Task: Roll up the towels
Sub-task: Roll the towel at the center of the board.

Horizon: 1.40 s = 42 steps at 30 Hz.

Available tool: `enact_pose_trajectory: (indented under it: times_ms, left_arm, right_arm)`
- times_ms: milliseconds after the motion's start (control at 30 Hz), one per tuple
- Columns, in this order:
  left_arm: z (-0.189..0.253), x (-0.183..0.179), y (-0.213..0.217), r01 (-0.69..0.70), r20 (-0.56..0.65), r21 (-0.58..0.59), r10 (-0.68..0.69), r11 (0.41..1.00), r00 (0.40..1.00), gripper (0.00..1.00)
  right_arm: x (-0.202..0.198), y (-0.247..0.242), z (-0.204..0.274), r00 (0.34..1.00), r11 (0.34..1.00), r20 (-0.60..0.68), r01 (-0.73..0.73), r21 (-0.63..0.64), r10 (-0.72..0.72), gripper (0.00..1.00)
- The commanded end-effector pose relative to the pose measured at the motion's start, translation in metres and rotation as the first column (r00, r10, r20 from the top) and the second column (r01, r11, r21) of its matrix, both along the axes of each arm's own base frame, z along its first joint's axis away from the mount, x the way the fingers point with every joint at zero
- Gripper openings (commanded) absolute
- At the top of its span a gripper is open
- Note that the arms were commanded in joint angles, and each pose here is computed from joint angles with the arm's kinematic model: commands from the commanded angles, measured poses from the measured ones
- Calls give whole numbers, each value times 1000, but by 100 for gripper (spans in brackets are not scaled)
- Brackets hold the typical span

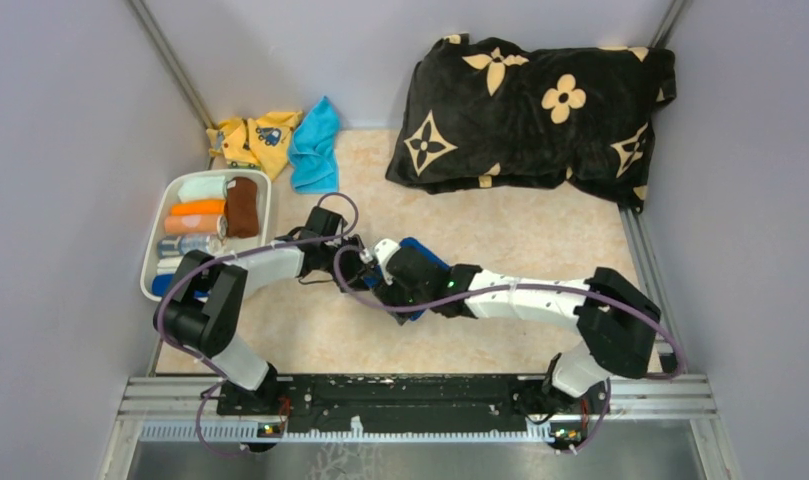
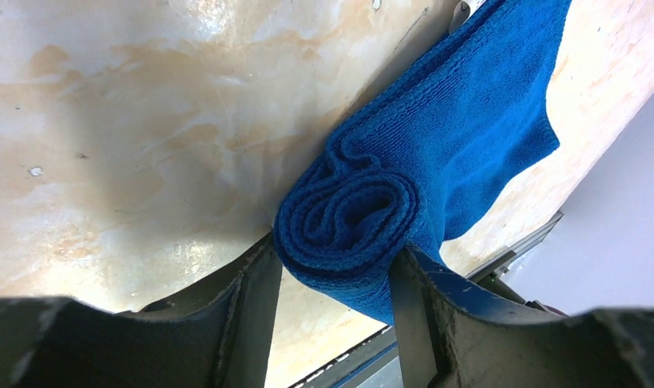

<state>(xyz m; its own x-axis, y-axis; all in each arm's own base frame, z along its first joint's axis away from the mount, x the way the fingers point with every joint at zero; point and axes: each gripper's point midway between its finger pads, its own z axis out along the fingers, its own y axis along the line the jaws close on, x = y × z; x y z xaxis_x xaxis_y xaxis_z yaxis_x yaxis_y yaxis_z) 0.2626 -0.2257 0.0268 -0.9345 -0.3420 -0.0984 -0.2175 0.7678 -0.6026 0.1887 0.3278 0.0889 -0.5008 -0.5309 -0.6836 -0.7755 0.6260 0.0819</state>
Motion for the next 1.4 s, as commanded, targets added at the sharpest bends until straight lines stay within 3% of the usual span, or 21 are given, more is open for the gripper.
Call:
enact_pose_trajectory:
  times_ms: [0,233,433,533,633,700,800,933,1200,1367]
  left_arm:
    - [-27,-8,14,-7,-41,107,12,994,999,57]
    - [-29,-8,15,-2,-42,114,7,993,999,58]
    - [-31,-6,14,5,-39,118,0,993,999,59]
    - [-32,-5,14,10,-41,121,-5,993,999,59]
    - [-28,-3,15,11,-30,129,-7,992,1000,59]
    - [-21,-1,17,6,-7,138,-5,990,1000,60]
    - [-2,4,23,-13,51,159,5,987,999,64]
    - [18,2,36,-50,103,180,32,982,994,69]
    - [38,-14,57,-121,150,190,93,974,984,74]
    - [42,-22,44,-88,148,99,73,991,986,74]
  right_arm:
    - [16,1,-10,985,986,175,29,-166,0,57]
    - [15,-13,-71,984,926,173,39,-375,29,55]
    - [18,-42,-95,981,862,193,71,-501,31,51]
    - [12,-49,-105,988,851,149,50,-523,34,35]
    - [3,-49,-107,995,857,92,12,-515,42,5]
    - [-11,-36,-102,997,892,6,-72,-447,83,0]
    - [-37,-3,-80,969,957,-185,-203,-208,165,0]
    - [-41,20,-48,911,975,-349,-204,83,220,0]
    - [-25,15,-53,735,953,-641,-21,304,221,0]
    - [-11,6,-65,614,921,-757,122,370,223,0]
